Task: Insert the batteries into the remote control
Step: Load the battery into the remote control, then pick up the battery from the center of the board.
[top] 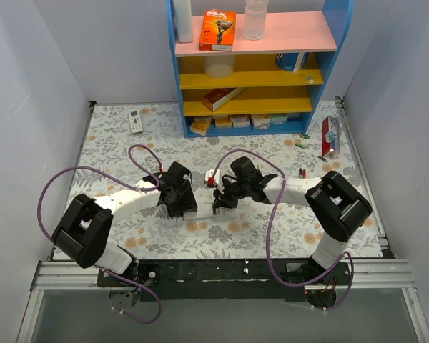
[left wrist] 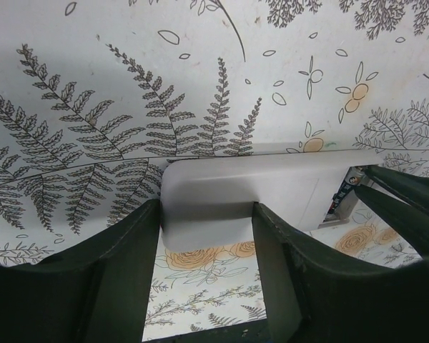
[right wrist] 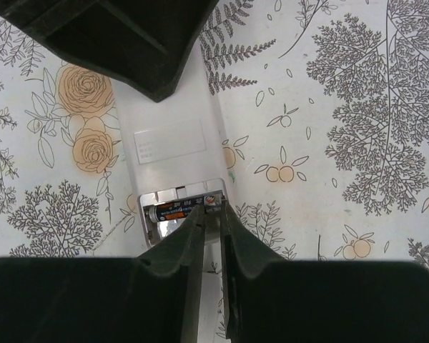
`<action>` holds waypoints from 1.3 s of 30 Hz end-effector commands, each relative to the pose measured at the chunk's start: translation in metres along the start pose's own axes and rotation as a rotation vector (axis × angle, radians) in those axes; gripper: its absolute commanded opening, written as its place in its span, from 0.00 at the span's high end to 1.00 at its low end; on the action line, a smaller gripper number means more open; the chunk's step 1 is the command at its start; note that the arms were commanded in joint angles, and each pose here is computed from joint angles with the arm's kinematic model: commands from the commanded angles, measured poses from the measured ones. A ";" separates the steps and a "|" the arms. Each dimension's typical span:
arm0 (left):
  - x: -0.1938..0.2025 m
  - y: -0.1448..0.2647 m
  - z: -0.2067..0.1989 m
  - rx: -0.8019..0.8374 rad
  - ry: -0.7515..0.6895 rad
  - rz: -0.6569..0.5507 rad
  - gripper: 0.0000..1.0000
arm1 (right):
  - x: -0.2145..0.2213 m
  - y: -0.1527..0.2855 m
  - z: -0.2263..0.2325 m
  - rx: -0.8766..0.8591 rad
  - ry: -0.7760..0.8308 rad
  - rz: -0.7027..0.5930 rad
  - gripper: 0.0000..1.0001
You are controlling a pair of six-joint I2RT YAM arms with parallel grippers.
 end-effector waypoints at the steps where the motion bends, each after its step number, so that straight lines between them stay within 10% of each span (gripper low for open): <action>1: 0.014 -0.006 0.008 -0.031 -0.001 0.059 0.66 | 0.010 -0.001 0.031 -0.063 -0.067 0.023 0.81; 20: 0.009 -0.002 0.003 -0.011 -0.003 0.036 0.68 | -0.044 0.011 0.020 0.071 -0.115 0.007 0.85; 26: 0.001 0.002 -0.005 0.010 -0.013 0.004 0.65 | -0.088 0.062 -0.018 0.277 -0.226 -0.028 0.47; 33: -0.015 0.010 -0.017 0.053 -0.011 -0.076 0.29 | -0.045 0.161 -0.078 0.647 -0.713 0.056 0.20; 39: -0.044 0.042 -0.029 0.093 -0.024 -0.227 0.02 | 0.026 0.237 -0.109 0.915 -1.011 0.190 0.21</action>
Point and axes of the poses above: each gripper's point midway between its finger pads, its own y axis back along the fingers, its own z axis along the line the jaws close on, x = y × z, the point moved 1 cm from there along y, back along the fingers, and after that the axes turned 4 degrees about y, right-handed, at the moved point
